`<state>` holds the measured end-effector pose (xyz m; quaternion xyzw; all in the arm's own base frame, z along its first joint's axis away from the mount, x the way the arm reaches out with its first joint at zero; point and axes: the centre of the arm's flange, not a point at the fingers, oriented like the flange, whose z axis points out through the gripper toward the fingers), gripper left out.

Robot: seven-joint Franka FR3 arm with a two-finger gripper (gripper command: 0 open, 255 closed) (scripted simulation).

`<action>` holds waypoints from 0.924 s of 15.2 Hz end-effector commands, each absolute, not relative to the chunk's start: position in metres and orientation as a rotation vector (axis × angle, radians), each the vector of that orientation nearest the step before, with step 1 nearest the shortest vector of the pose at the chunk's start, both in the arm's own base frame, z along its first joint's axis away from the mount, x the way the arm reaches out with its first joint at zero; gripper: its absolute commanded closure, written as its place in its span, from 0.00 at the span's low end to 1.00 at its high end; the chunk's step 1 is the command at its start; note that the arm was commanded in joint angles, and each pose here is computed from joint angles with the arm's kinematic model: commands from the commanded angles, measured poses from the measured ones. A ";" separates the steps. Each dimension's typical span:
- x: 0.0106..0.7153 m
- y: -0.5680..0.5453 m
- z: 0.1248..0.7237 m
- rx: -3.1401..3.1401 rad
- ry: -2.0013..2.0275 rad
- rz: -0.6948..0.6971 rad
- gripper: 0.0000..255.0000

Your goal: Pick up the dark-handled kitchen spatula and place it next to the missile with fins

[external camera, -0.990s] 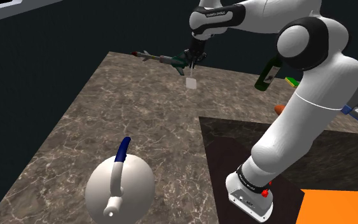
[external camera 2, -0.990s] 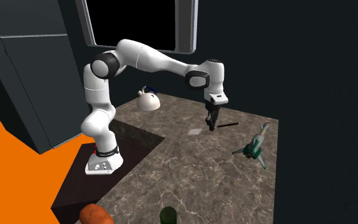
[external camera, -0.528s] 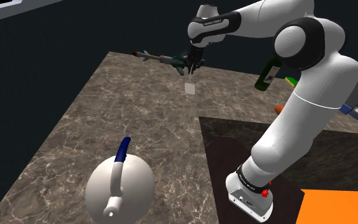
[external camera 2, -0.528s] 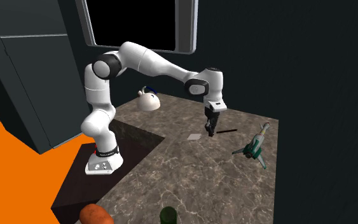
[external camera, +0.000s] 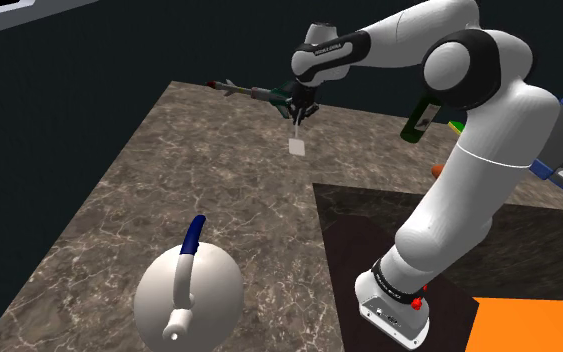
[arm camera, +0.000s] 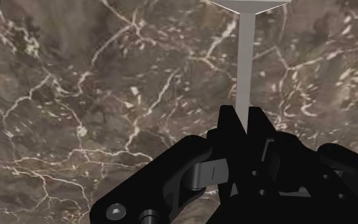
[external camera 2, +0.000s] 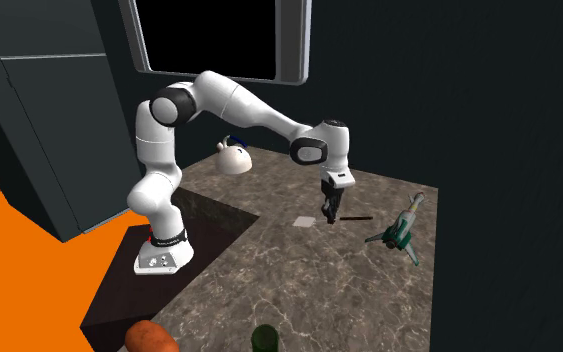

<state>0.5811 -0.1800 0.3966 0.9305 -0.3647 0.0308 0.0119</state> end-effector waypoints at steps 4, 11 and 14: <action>0.580 -0.181 0.369 2.901 -1.137 0.097 1.00; 0.580 -0.181 0.360 2.901 -1.137 0.097 1.00; 0.580 -0.181 0.360 2.901 -1.137 0.097 0.00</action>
